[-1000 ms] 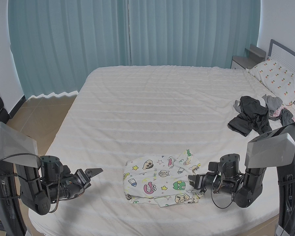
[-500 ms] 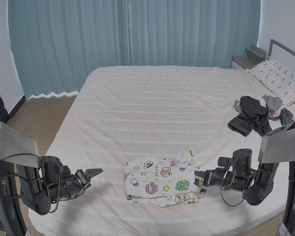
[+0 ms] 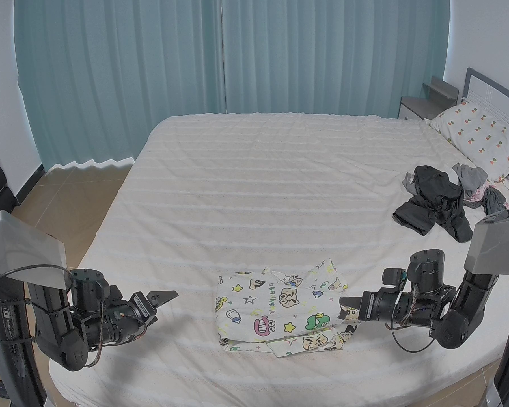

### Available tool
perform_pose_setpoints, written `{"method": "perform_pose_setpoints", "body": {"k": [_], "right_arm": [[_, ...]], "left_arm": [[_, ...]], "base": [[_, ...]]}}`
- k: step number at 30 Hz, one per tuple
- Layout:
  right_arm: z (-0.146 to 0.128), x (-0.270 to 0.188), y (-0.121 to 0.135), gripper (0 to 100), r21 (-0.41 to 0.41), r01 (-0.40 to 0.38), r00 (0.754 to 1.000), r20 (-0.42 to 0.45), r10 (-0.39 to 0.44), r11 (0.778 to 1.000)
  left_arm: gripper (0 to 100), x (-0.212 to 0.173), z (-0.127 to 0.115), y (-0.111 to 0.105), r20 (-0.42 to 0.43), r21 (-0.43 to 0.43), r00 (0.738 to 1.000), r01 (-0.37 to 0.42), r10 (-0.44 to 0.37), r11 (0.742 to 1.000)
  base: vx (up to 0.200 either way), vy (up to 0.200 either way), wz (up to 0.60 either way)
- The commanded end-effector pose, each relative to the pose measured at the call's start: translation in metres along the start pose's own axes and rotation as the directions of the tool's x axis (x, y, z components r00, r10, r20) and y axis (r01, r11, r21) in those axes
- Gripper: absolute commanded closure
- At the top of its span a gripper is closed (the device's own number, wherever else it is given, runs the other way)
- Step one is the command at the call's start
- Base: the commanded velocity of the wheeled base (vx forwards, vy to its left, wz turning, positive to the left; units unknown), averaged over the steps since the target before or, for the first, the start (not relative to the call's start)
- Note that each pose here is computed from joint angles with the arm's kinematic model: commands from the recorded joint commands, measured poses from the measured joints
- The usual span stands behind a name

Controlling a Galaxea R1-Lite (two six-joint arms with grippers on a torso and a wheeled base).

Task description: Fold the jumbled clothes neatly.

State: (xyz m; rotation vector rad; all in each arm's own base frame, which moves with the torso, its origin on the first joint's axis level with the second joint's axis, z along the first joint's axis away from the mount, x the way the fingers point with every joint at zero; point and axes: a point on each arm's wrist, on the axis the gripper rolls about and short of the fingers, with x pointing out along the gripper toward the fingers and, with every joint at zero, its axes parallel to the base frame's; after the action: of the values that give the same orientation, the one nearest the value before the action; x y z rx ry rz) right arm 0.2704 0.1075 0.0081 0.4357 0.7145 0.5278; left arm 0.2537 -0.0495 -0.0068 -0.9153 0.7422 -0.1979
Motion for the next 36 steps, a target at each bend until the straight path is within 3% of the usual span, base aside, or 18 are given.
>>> {"method": "perform_pose_setpoints", "body": {"k": [1, 6, 10, 17, 18, 22, 27, 31, 36], "right_arm": [[0.011, 0.001, -0.014, 100, 0.041, 0.038, 0.999, -0.014, -0.038, 0.998], [0.006, 0.010, -0.027, 100, 0.071, 0.089, 0.992, -0.096, -0.082, 0.993], [-0.009, 0.017, -0.034, 100, 0.026, 0.108, 0.982, -0.160, -0.102, 0.994], [-0.020, 0.027, -0.037, 100, 0.001, 0.116, 0.975, -0.191, -0.114, 0.993], [-0.019, 0.027, -0.036, 0, -0.003, 0.116, 0.976, -0.184, -0.115, 0.993], [-0.007, 0.023, -0.034, 0, -0.015, 0.111, 0.986, -0.127, -0.112, 0.994], [0.038, 0.012, -0.020, 0, -0.043, 0.058, 0.997, 0.048, -0.056, 0.997], [0.048, 0.023, -0.016, 0, -0.033, 0.039, 0.996, 0.079, -0.036, 0.999], [0.056, 0.071, -0.031, 0, 0.023, 0.023, 0.995, 0.092, -0.025, 0.999]], "left_arm": [[0, 0.000, 0.000, 0.000, 0.000, 0.000, 1.000, -0.001, 0.001, 1.000], [0, 0.000, 0.000, 0.000, 0.001, 0.000, 1.000, -0.002, 0.002, 1.000], [0, 0.001, 0.000, 0.001, 0.000, -0.002, 1.000, -0.006, 0.006, 1.000], [0, 0.003, -0.002, 0.001, 0.005, 0.002, 1.000, -0.016, 0.016, 1.000], [0, 0.003, -0.002, 0.001, 0.004, 0.001, 1.000, -0.017, 0.017, 1.000], [0, 0.003, -0.002, 0.001, 0.005, 0.002, 1.000, -0.016, 0.016, 1.000], [0, 0.004, -0.001, 0.000, 0.007, 0.003, 1.000, -0.012, 0.012, 1.000], [0, 0.004, -0.001, 0.000, 0.009, 0.003, 1.000, -0.008, 0.008, 1.000], [0, 0.003, -0.001, -0.001, 0.018, 0.007, 1.000, 0.005, -0.006, 1.000]], "base": [[0.000, 0.000, 0.00], [0.000, 0.000, 0.00], [0.000, 0.000, 0.00], [0.000, 0.000, 0.00], [0.000, 0.000, 0.00], [0.000, 0.000, 0.00], [0.000, 0.000, 0.00], [0.000, 0.000, 0.00], [0.000, 0.000, 0.00]]}}
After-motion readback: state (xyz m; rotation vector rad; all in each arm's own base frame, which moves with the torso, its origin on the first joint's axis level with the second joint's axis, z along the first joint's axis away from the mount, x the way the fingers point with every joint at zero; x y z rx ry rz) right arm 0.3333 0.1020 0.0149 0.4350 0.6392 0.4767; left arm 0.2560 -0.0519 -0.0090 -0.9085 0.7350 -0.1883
